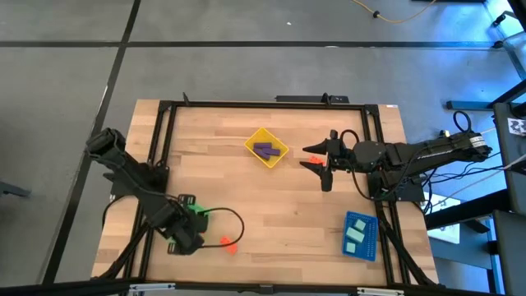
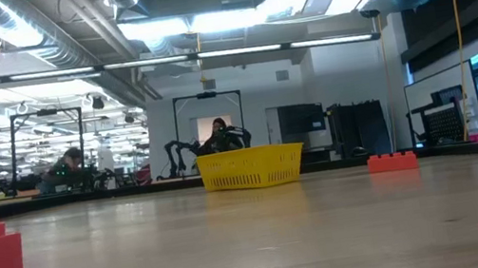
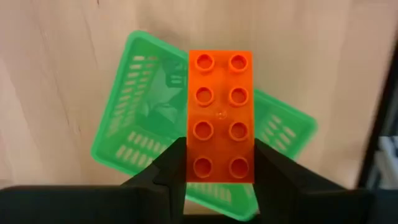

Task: Sort & place blocks by color
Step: Put the top left orange game piece into the green bin, then put the top orange game piece into the green bin

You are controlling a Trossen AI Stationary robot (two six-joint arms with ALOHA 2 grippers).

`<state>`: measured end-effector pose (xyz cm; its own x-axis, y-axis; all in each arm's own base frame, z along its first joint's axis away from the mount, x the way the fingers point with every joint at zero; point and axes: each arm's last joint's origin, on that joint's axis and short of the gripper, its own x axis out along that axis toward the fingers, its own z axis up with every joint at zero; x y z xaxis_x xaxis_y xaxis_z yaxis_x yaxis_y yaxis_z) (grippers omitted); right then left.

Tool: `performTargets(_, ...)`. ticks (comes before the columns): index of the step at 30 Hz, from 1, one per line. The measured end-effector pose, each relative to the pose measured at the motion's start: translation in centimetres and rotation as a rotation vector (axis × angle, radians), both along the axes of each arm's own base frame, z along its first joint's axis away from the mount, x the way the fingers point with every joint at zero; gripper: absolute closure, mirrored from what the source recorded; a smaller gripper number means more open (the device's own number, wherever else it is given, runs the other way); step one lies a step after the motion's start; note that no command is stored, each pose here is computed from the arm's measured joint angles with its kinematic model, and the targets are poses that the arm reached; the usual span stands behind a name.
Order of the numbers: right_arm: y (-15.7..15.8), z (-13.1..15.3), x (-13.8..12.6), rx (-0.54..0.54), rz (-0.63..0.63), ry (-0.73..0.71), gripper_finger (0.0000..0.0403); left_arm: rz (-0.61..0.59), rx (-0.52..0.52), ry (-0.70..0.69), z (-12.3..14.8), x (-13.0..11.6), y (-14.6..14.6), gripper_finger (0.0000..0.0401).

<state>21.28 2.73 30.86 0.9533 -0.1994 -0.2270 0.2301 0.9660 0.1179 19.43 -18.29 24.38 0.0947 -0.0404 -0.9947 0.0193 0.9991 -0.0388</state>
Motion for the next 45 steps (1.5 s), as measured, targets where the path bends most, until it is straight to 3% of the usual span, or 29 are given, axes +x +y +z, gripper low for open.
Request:
performTargets(6,0.0,0.0,0.0,0.042,-0.010,-0.009,0.0170,-0.172,0.006,0.088,-2.4,-0.3,1.3,0.0271)
performTargets(11,0.0,0.0,0.0,0.069,-0.016,-0.014,0.0170,-0.183,0.041,0.127,-4.2,-0.5,2.9,0.0271)
performTargets(22,0.0,0.0,0.0,0.073,-0.018,-0.016,0.0170,-0.321,-0.023,0.127,-6.6,-0.2,4.4,0.0271)
performTargets(27,0.0,0.0,0.0,0.095,-0.023,-0.021,0.0170,-0.328,-0.008,0.109,-6.7,0.1,4.7,0.0265)
performTargets(33,0.0,0.0,0.0,0.094,-0.023,-0.021,0.0170,-0.309,0.012,0.103,-6.7,0.4,5.1,0.0205)
performTargets(39,0.0,0.0,0.0,0.093,-0.022,-0.021,0.0170,-0.275,-0.033,0.136,-6.5,0.6,5.7,0.0172)
performTargets(45,0.0,0.0,0.0,0.092,-0.022,-0.021,0.0170,-0.231,-0.025,0.200,-3.2,1.3,6.4,0.0166)
